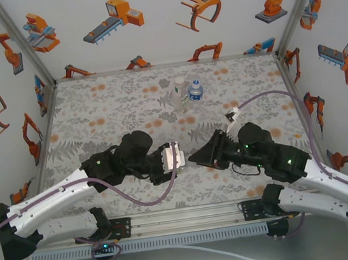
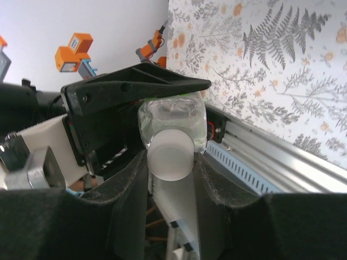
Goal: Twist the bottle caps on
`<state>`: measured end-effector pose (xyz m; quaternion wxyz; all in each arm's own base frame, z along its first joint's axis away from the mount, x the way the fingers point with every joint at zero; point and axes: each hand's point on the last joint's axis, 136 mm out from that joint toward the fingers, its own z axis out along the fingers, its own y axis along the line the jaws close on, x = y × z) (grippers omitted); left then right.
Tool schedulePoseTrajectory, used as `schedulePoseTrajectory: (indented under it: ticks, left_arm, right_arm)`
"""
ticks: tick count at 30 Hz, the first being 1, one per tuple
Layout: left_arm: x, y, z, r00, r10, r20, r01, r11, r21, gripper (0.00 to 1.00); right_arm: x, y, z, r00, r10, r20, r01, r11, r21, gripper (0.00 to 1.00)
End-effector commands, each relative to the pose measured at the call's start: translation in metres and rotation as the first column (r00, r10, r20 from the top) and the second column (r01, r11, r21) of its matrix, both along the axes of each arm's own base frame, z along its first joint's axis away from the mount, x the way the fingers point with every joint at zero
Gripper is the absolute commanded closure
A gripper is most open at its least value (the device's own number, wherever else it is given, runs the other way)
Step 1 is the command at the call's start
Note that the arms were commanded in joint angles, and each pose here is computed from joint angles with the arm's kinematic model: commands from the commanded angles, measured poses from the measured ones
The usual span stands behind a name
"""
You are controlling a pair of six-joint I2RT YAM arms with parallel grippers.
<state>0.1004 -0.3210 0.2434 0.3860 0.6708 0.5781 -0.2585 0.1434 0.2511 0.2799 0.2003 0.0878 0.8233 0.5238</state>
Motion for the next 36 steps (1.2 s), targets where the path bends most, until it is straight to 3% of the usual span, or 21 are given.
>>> schedulePoseTrajectory:
  ticks: [1, 6, 10, 13, 17, 20, 25, 30, 36]
  left_arm:
    - [-0.013, -0.014, 0.022, 0.995, -0.09, 0.029, 0.093, 0.991, -0.099, 1.0]
    - [-0.017, -0.013, 0.023, 0.994, -0.105, 0.021, 0.107, 0.989, -0.105, 1.0]
    - [-0.02, -0.011, 0.023, 0.993, -0.114, 0.006, 0.114, 0.988, -0.101, 1.0]
    - [-0.024, -0.008, 0.024, 0.992, -0.124, -0.013, 0.122, 0.988, -0.098, 1.0]
    - [-0.031, -0.002, 0.027, 0.99, -0.137, -0.036, 0.132, 0.985, -0.108, 1.0]
    - [-0.034, 0.0, 0.03, 0.989, -0.143, -0.048, 0.136, 0.983, -0.121, 1.0]
    - [-0.04, 0.001, 0.032, 0.983, -0.158, -0.089, 0.146, 0.98, -0.132, 1.0]
    - [-0.043, 0.002, 0.032, 0.981, -0.16, -0.113, 0.144, 0.98, -0.136, 1.0]
    - [-0.043, 0.002, 0.033, 0.98, -0.155, -0.126, 0.136, 0.98, -0.145, 1.0]
  right_arm:
    - [0.012, -0.002, 0.018, 0.997, -0.072, -0.014, 0.072, 0.997, -0.019, 0.82]
    - [0.01, -0.012, 0.049, 0.967, 0.048, 0.252, -0.009, 0.988, -0.153, 0.49]
    - [0.007, -0.024, 0.081, 0.869, 0.113, 0.482, -0.019, 0.98, -0.196, 0.42]
    - [-0.002, -0.024, 0.106, 0.706, 0.2, 0.679, -0.056, 0.972, -0.229, 0.42]
    - [-0.032, -0.009, 0.127, 0.341, 0.378, 0.861, -0.173, 0.925, -0.338, 0.4]
    - [-0.056, 0.001, 0.124, 0.108, 0.493, 0.863, -0.254, 0.853, -0.455, 0.38]
    - [-0.084, 0.01, 0.105, -0.126, 0.576, 0.807, -0.356, 0.734, -0.579, 0.41]
    - [-0.09, 0.019, 0.096, -0.181, 0.555, 0.812, -0.395, 0.715, -0.577, 0.43]
    - [-0.09, 0.025, 0.084, -0.183, 0.56, 0.808, -0.422, 0.697, -0.579, 0.47]
